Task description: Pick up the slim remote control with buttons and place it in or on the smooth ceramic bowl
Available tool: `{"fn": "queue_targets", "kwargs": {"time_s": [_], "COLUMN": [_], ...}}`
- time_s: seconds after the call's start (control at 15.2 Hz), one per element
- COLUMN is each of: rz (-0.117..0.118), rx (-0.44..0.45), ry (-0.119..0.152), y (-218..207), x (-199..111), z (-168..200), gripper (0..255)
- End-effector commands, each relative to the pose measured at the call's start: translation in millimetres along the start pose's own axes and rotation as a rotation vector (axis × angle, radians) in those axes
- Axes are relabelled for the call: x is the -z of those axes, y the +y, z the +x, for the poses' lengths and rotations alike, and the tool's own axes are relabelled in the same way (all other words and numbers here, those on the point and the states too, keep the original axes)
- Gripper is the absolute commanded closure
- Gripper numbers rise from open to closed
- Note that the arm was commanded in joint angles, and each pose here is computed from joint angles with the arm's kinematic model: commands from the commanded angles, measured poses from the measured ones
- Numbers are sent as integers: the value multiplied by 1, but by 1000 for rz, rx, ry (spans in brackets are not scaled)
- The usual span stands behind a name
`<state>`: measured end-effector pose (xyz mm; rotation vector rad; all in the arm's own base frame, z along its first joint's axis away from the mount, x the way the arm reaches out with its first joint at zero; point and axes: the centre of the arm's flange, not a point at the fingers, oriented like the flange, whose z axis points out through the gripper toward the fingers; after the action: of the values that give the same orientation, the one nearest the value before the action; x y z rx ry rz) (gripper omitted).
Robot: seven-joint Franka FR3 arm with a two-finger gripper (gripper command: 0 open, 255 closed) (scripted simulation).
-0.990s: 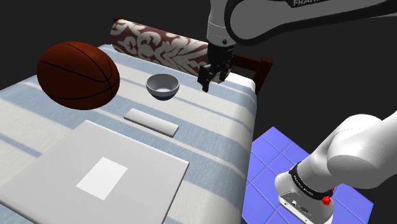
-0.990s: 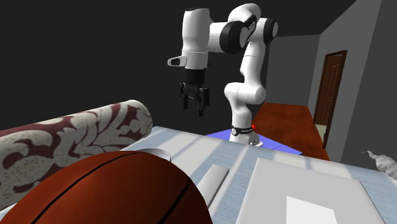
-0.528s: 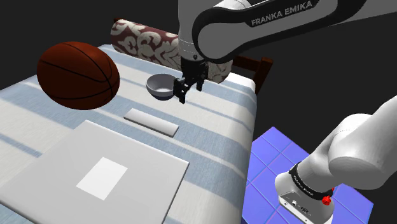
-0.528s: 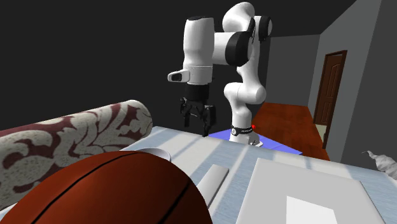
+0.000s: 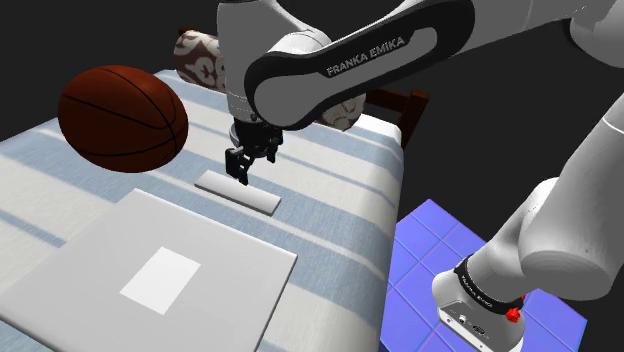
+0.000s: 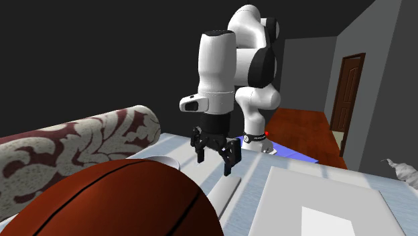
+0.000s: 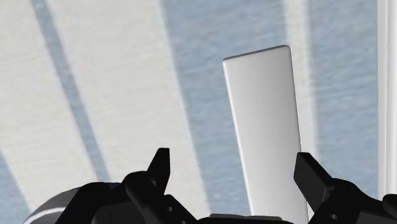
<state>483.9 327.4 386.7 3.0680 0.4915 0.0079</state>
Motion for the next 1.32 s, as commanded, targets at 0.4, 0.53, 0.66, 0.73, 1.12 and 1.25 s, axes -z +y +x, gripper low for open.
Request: {"fn": "queue_targets", "kwargs": {"time_s": [0.4,0.53,0.66,0.73,1.12,1.25], "rz": [15,15,15,15,15,15], "rx": [49,49,49,49,49,49], "ry": [3,3,3,3,3,3], "y": [-40,-40,-41,-41,-41,-41], "x": [-35,-46,-59,-59,-59,-59], "z": [23,23,23,23,23,23], "gripper": [0,0,0,0,0,255]}}
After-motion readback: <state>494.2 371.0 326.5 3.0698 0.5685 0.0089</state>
